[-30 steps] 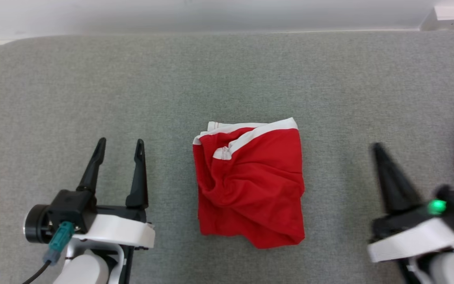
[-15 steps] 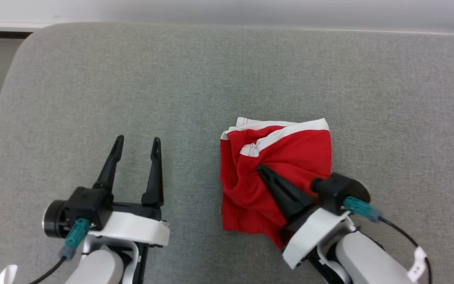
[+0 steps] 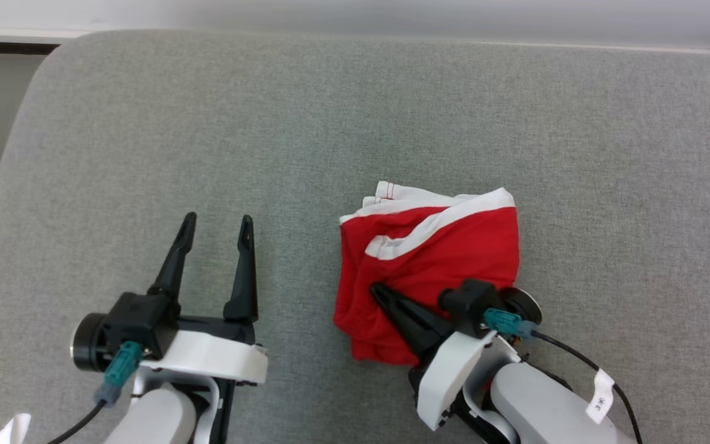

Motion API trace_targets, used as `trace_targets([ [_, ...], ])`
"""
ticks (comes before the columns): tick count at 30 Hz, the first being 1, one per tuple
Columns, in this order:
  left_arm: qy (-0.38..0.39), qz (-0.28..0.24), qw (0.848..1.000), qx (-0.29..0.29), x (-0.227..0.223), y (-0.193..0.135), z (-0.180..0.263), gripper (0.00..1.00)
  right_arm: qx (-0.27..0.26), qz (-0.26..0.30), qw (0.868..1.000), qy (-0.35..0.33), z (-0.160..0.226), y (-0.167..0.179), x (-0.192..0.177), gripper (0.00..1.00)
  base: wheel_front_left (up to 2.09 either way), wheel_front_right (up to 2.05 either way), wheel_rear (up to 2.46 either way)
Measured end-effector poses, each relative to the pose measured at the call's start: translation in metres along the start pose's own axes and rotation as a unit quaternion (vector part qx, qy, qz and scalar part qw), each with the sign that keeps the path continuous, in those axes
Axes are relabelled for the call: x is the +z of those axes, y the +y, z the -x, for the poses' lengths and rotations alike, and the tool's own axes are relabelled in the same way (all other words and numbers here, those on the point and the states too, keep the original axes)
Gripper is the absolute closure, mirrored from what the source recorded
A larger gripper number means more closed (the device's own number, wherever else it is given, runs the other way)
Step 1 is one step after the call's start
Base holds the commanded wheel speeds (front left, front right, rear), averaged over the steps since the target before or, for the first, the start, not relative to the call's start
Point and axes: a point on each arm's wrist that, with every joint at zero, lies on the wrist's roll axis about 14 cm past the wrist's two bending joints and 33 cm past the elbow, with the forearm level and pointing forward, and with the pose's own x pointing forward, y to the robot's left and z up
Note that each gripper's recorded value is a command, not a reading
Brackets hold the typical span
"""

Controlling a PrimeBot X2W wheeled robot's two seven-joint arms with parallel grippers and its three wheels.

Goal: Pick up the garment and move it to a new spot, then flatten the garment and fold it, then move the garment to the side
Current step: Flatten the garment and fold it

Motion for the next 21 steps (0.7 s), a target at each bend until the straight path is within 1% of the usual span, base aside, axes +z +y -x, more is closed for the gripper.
trace_targets([
  [9, -0.001, 0.002, 1.000, 0.001, -0.002, 0.000, -0.003, 0.00, 0.032, 0.040, 0.998, 0.035, -0.006, 0.013, -0.014, 1.00, 0.00, 0.00, 0.00],
  [17, -0.004, 0.004, 1.000, -0.002, -0.001, -0.003, -0.005, 0.00, 0.056, 0.040, 0.997, 0.045, -0.001, 0.031, -0.022, 1.00, 0.00, 0.00, 0.00],
  [18, -0.004, 0.004, 1.000, -0.003, -0.001, -0.004, -0.005, 0.00, 0.057, 0.039, 0.997, 0.044, 0.000, 0.032, -0.022, 0.85, 0.00, 0.00, 0.00],
  [19, -0.004, 0.004, 1.000, -0.005, -0.001, -0.005, -0.005, 0.00, 0.058, 0.035, 0.997, 0.038, 0.001, 0.034, -0.020, 0.55, 0.00, 0.00, 0.00],
  [20, -0.004, 0.004, 1.000, -0.006, -0.001, -0.005, -0.005, 0.00, 0.059, 0.029, 0.997, 0.032, 0.003, 0.035, -0.018, 0.06, 0.00, 0.00, 0.00],
  [21, -0.004, 0.004, 1.000, -0.007, -0.001, -0.006, -0.006, 0.00, 0.059, 0.026, 0.998, 0.024, 0.005, 0.036, -0.016, 0.00, 0.00, 0.00, 0.00],
])
